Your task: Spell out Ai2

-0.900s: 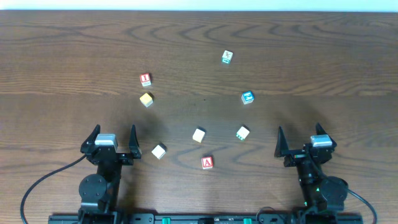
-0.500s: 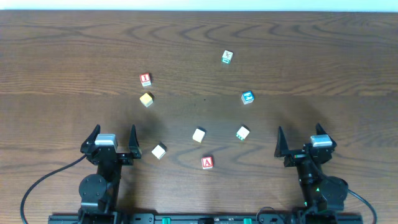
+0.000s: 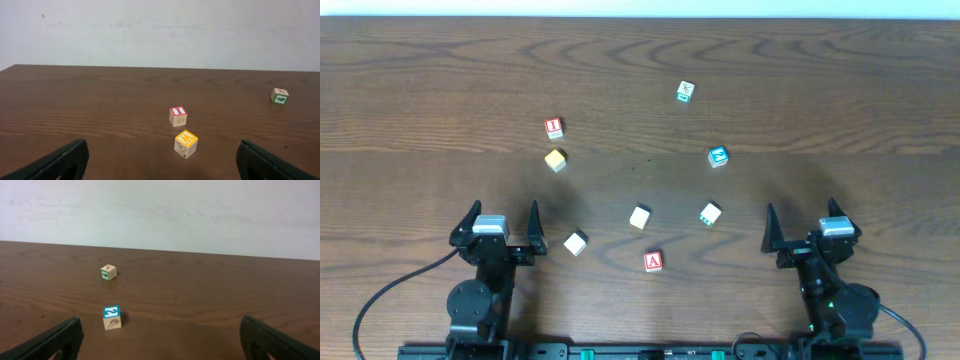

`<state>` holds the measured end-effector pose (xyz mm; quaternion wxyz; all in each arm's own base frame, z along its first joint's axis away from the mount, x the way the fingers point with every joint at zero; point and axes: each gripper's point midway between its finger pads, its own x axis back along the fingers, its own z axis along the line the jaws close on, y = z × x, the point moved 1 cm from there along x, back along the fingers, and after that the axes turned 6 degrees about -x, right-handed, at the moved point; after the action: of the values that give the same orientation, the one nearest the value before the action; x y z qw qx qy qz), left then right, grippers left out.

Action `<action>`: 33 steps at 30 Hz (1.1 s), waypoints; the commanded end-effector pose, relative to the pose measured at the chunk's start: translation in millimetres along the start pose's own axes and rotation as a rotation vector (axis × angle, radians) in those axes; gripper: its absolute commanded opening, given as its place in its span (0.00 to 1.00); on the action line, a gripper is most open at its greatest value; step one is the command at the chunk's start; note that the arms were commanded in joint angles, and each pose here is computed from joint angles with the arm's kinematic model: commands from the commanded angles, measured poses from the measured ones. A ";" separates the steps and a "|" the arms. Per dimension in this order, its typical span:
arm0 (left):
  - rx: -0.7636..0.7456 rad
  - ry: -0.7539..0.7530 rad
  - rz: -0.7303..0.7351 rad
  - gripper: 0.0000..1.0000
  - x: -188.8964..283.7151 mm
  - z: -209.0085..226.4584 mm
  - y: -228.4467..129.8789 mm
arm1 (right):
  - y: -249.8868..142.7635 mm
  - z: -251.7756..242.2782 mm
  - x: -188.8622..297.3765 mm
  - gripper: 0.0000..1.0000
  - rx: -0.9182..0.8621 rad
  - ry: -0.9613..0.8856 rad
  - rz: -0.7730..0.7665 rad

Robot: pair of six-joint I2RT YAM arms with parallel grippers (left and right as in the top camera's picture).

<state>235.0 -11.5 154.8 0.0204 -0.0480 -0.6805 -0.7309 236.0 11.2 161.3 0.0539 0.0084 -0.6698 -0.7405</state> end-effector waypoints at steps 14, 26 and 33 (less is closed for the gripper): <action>-0.016 -0.004 0.065 0.96 -0.3 -0.7 -18.6 | -0.6 -1.9 0.3 0.99 -0.014 -0.009 0.000; -0.006 -0.026 -0.178 0.95 3.0 -3.2 38.5 | -0.7 -1.9 0.3 0.99 -0.014 -0.009 0.001; -0.007 -0.043 -0.497 0.96 45.3 -0.9 148.8 | -0.7 -1.9 0.3 0.99 -0.014 -0.009 0.001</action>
<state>222.9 -21.4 255.5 -0.1342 0.0692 -0.6790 -0.7184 236.0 11.2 161.3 0.0539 0.0084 -0.6698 -0.7405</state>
